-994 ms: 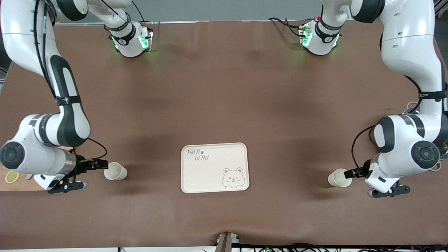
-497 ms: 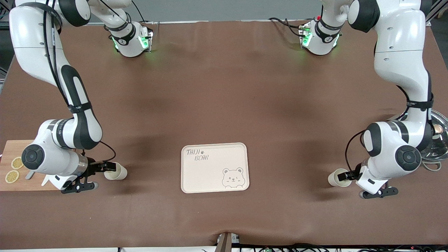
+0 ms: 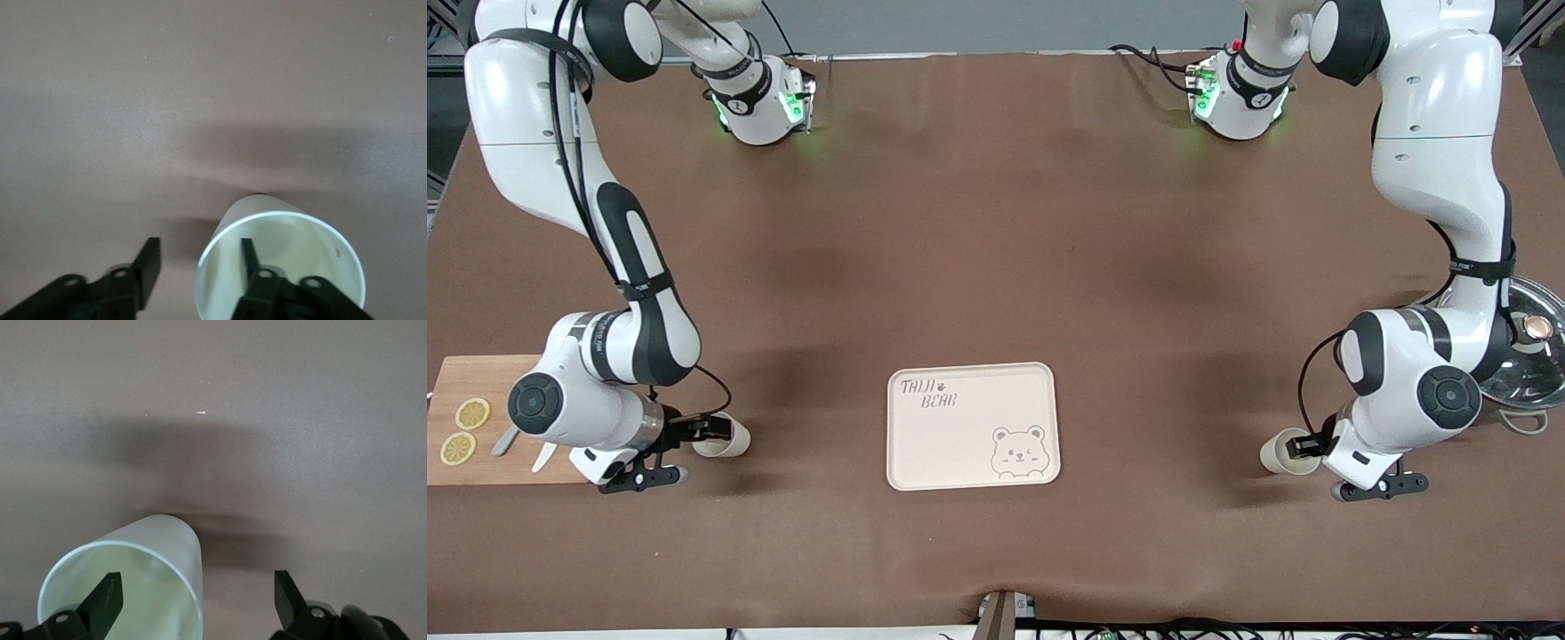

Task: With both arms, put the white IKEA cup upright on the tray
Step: 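Close the right gripper on its cup while the left gripper grips its cup, then carry the cup with the left gripper onto the tray while the right gripper follows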

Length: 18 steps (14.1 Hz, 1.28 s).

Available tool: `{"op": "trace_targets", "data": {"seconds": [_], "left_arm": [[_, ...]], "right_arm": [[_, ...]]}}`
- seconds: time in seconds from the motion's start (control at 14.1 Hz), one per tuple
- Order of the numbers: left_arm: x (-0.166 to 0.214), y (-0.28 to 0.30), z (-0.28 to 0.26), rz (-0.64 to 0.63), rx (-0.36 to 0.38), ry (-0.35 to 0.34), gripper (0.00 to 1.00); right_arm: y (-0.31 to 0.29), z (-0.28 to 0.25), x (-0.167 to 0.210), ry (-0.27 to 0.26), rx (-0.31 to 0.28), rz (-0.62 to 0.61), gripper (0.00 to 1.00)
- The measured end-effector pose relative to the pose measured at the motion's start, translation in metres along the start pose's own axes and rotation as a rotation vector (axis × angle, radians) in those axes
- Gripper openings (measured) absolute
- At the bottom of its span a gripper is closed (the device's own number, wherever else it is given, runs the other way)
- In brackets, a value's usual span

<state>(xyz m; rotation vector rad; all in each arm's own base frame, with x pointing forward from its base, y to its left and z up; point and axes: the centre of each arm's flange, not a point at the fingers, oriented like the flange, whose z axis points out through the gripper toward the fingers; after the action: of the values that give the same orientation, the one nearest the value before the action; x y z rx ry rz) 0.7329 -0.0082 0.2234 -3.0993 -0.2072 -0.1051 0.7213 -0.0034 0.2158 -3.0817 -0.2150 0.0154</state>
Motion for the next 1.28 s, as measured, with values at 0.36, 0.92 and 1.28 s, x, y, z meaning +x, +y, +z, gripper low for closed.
{"op": "trace_targets", "data": {"seconds": [0.36, 0.92, 1.28], "left_arm": [[0.002, 0.004, -0.005, -0.011, -0.020, 0.009, 0.05], [0.010, 0.012, -0.027, -0.015, -0.031, 0.053, 0.04], [0.010, 0.050, -0.070, -0.075, -0.046, 0.056, 0.04]], "right_arm": [[0.000, 0.001, 0.000, -0.001, 0.000, 0.000, 1.00], [-0.004, 0.002, 0.000, -0.002, 0.000, -0.005, 0.40], [-0.004, 0.002, 0.000, -0.002, 0.000, -0.006, 0.08]]}}
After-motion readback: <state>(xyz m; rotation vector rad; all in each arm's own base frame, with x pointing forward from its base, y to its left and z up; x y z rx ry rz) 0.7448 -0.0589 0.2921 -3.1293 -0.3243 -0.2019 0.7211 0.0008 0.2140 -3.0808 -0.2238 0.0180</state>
